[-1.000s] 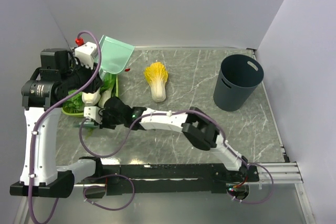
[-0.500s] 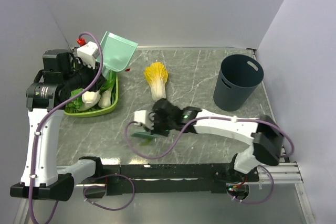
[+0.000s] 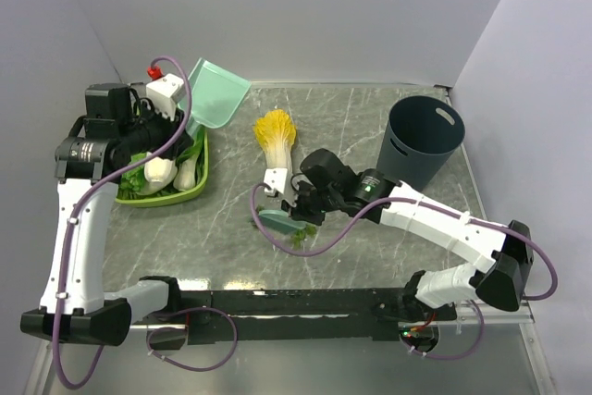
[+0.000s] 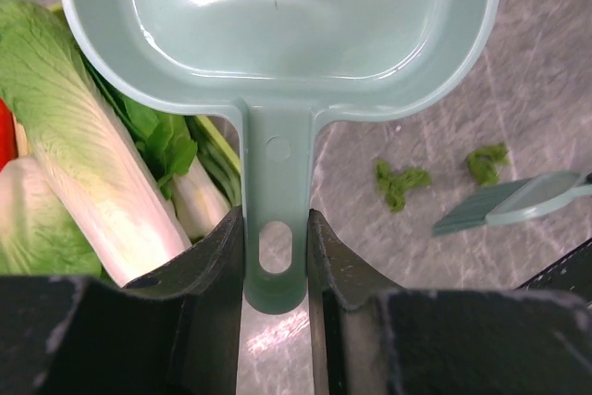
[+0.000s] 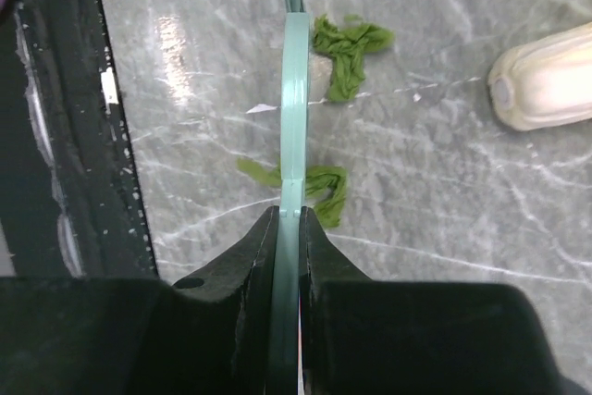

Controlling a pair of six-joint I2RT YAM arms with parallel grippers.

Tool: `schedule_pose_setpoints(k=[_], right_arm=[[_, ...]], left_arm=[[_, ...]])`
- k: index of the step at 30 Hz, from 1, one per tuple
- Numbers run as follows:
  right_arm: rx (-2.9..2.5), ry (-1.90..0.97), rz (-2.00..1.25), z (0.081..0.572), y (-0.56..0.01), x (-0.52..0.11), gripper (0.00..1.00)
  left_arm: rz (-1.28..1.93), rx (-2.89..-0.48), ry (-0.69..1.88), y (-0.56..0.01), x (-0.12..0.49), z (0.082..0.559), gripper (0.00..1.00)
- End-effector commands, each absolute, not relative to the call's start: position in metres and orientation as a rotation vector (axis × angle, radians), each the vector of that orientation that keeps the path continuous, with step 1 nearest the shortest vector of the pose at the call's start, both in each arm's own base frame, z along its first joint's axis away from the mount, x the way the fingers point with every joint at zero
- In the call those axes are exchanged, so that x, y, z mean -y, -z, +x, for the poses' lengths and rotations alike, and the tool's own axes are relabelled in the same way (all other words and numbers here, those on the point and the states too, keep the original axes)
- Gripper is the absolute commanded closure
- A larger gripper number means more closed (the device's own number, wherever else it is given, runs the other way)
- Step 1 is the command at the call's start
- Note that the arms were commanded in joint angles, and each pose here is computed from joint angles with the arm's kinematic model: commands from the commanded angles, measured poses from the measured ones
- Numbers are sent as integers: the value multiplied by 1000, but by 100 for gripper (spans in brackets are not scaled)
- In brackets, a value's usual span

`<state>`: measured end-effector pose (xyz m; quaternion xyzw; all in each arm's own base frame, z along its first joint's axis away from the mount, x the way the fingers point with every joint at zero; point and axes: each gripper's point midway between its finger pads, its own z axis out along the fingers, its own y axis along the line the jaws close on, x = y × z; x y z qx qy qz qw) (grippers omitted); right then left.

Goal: Sweep away the paper scraps from the table

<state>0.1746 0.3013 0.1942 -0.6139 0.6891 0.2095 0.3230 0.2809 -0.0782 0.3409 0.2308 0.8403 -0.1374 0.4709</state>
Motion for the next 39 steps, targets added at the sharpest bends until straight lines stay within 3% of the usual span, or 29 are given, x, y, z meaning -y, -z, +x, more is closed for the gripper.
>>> schedule_pose_setpoints(k=[1, 9, 16, 23, 29, 39], right_arm=[[-1791, -653, -1512, 171, -213, -307, 100], [-1755, -757, -1219, 219, -242, -382, 100], [-1853, -686, -1171, 255, -214, -410, 100], [-2033, -628, -1196, 239, -161, -351, 100], [-2120, -543, -1212, 222, -151, -284, 100], [-1899, -577, -1346, 193, -183, -239, 100]], left_arm=[[613, -2078, 250, -331, 66, 272, 99], [583, -2142, 151, -324, 50, 277, 99], [597, -2177, 100, -309, 42, 274, 99], [609, -2173, 70, -313, 38, 277, 99], [627, -2168, 66, -311, 38, 274, 99], [742, -2235, 102, -278, 41, 259, 99]])
